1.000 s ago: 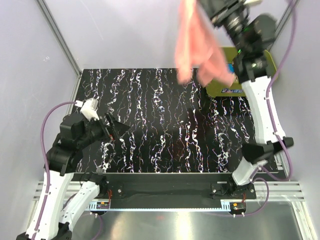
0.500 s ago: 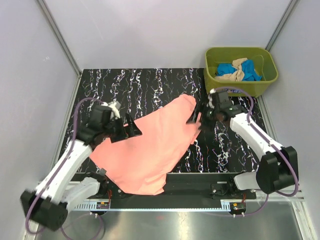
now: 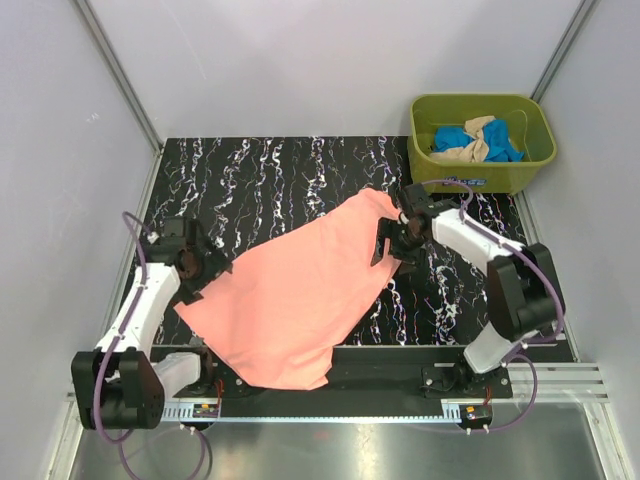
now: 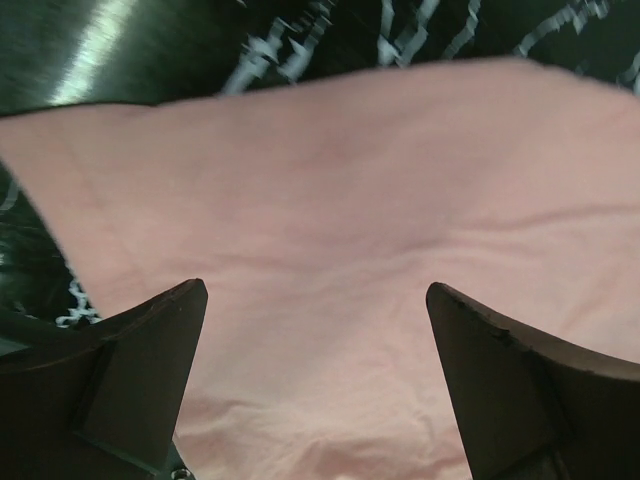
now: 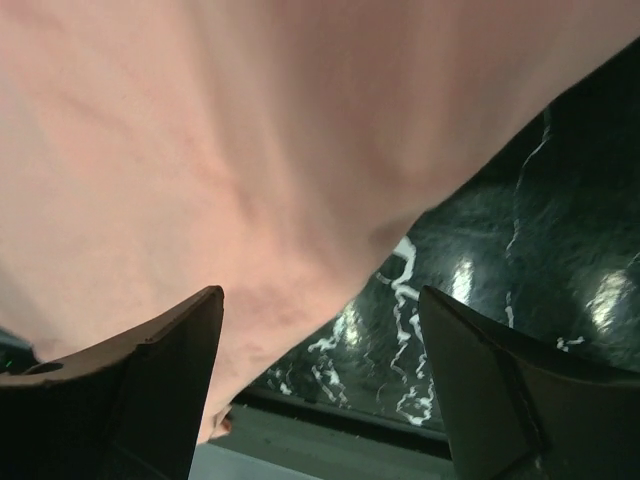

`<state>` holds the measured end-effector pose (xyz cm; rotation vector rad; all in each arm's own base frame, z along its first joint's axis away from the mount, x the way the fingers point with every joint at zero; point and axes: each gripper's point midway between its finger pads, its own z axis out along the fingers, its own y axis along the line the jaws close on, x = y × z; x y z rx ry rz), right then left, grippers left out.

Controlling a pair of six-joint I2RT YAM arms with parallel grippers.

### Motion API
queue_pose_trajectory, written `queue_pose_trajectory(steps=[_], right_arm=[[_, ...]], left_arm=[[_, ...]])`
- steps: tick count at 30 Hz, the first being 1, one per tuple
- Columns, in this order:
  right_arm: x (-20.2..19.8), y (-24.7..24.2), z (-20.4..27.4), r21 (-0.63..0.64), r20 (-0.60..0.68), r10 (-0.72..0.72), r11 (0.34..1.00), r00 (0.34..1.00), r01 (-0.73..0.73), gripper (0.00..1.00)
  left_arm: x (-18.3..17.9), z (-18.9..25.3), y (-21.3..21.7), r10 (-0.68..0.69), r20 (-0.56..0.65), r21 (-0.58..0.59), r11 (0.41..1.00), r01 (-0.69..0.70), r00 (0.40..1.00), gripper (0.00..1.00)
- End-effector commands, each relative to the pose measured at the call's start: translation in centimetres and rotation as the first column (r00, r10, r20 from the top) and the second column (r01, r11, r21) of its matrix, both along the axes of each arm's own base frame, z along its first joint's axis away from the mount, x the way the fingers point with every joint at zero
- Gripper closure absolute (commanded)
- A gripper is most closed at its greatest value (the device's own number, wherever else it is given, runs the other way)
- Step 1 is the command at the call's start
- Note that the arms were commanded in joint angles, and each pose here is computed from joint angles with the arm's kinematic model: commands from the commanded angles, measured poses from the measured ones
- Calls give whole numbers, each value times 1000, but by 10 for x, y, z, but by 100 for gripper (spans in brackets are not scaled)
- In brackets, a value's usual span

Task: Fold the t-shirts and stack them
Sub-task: Flatten the tshirt out

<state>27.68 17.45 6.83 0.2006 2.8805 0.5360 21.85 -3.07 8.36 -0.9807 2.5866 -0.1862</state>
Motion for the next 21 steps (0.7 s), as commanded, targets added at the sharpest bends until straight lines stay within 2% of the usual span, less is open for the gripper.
queue_pose_trajectory(steps=[1,5,9,11,12,13,15,16,17,18,20,21], right_arm=[[18,-24,-10,-184,17,9,983,1000,-6,14],[25,-27,-15,-217,12,13,976,1000,-10,18],[25,-17,-22,-169,-13,12,986,1000,-14,27],[24,-10,-27,-132,-27,20,991,999,-24,35],[28,-7,-28,-121,-17,23,992,1000,-25,36],[29,-5,-31,-115,-20,23,993,1000,-25,36],[35,-2,-34,-112,-10,28,993,1000,-28,45],[38,-2,-33,-111,0,37,993,999,-36,52],[41,-1,-30,-110,11,37,993,999,-36,59],[43,-1,-23,-110,28,39,993,999,-35,73],[44,-6,-15,-130,51,46,991,998,-39,85],[40,-9,-4,-136,64,51,990,997,-42,95]], left_arm=[[8,1,44,132,17,120,984,-133,991,1],[12,-23,54,176,-58,102,980,-169,983,1],[17,-49,46,170,-157,51,985,-164,973,4],[20,-53,46,169,-157,45,985,-164,973,6],[25,-57,45,166,-158,41,986,-162,973,9],[27,-58,44,157,-161,33,988,-153,974,16],[36,-62,43,146,-160,9,989,-146,976,28],[40,-62,37,116,-154,-27,992,-122,981,47],[44,-62,35,104,-148,-39,993,-111,983,58],[52,-61,35,96,-136,-45,994,-103,986,72],[59,-56,37,78,-117,-37,996,-83,990,100],[69,-45,39,71,-70,-27,997,-73,995,100]])
